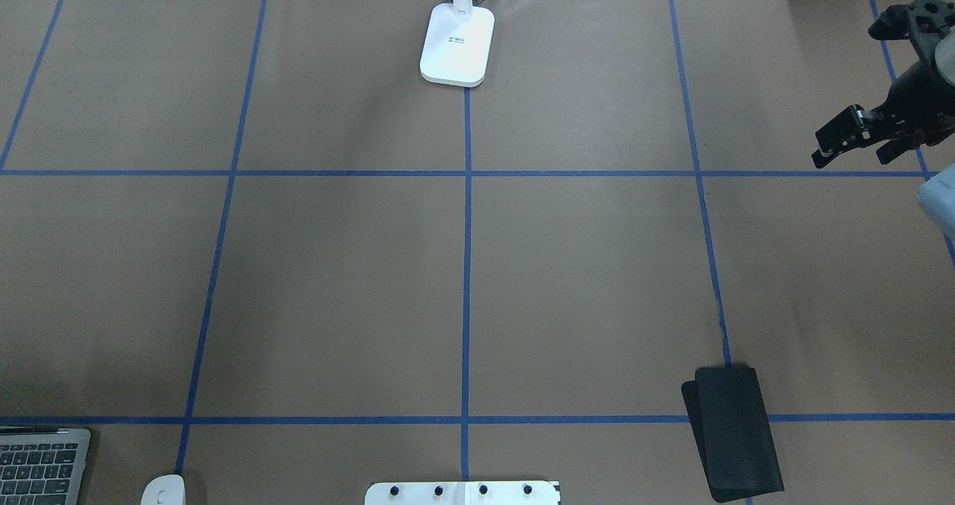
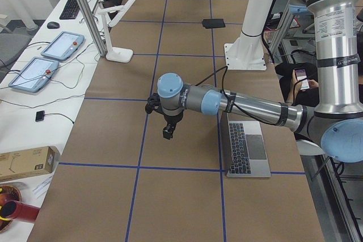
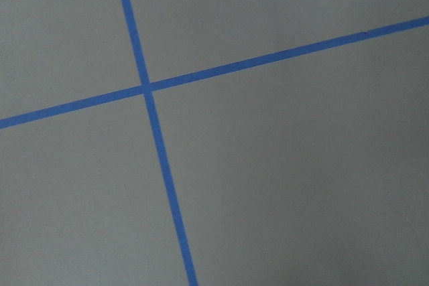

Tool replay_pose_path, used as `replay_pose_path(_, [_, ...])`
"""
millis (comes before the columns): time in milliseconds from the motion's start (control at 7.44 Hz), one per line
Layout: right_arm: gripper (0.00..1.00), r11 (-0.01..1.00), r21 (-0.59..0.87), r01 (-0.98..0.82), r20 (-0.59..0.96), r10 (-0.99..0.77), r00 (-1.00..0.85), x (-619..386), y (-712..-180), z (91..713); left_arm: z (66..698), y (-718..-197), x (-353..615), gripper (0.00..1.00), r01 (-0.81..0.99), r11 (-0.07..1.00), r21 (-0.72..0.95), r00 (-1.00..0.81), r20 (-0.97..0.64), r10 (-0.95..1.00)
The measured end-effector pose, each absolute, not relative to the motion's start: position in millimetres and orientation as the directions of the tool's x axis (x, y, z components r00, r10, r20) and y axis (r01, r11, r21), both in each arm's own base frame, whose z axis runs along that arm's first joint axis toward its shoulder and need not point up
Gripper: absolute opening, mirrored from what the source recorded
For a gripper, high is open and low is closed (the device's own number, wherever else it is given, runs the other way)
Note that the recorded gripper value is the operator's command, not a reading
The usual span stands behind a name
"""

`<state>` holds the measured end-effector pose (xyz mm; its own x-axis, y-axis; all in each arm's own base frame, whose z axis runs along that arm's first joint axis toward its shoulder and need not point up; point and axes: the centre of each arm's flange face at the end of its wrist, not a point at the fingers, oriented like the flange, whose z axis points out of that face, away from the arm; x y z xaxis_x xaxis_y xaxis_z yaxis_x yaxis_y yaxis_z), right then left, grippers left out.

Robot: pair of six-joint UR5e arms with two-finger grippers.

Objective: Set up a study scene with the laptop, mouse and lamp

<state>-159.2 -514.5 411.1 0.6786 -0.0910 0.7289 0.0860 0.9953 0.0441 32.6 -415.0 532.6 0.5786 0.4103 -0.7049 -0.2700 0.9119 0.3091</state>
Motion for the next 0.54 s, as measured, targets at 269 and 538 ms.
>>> replay_pose_path(269, [1.00, 0.993, 0.069, 0.096, 0.748, -0.115, 0.653, -164, -504, 391, 492, -357, 65, 1.00, -0.378, 0.849, 0.369, 0.507, -0.685, 0.524])
replay_pose_path(538, [1.00, 0.991, 0.074, 0.107, 0.764, -0.126, 0.633, -165, -497, 384, 477, -319, 77, 1.00, -0.455, 0.791, 0.410, 0.419, -0.684, 0.596])
